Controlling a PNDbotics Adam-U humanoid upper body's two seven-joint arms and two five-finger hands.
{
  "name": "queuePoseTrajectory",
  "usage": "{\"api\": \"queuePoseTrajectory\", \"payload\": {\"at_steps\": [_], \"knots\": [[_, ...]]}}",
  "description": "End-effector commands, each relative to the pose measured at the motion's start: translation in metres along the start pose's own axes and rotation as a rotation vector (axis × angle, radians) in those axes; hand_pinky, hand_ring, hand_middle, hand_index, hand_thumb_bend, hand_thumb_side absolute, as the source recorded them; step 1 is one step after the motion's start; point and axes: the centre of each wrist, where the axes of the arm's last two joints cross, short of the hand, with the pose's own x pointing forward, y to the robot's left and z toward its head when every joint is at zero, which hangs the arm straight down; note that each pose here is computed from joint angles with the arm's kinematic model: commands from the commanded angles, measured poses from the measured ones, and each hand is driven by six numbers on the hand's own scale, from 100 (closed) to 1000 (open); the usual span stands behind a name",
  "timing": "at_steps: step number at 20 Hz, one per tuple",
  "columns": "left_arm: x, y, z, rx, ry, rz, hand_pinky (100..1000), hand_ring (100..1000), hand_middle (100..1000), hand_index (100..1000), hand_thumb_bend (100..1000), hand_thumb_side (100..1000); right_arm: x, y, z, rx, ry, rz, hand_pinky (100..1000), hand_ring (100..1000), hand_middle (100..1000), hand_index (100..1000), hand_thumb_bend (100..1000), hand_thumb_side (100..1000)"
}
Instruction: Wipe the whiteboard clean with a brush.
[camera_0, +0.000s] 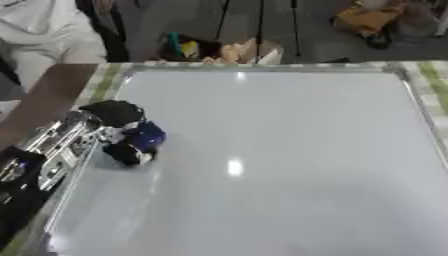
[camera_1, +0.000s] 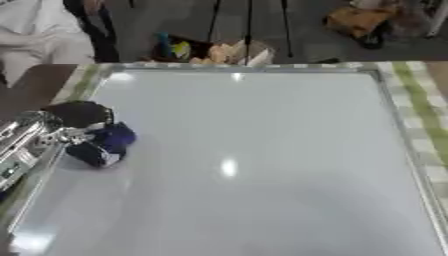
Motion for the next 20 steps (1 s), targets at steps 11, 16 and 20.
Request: {"api": "queuePoseTrajectory", "payload": {"at_steps": [11, 16, 20], "knots": [[-0.02, -0.001, 0.005, -0.013, 0.102, 0.048, 412, 528, 357, 443, 111, 575, 0.003, -0.004, -0.007, 0.006, -0.031, 0.003, 807, 756, 556, 817, 100, 930], [-0.036, -0.011, 0.002, -0.018, 0.199, 0.089, 414, 529, 359, 444, 110, 569, 0.003, -0.004, -0.007, 0.005, -0.032, 0.004, 807, 756, 556, 817, 100, 930], [-0.043, -0.014, 0.0, -0.007, 0.24, 0.094, 414, 529, 359, 444, 104, 566, 0.003, -0.004, -0.007, 0.005, -0.033, 0.005, 807, 756, 557, 816, 100, 930]]}}
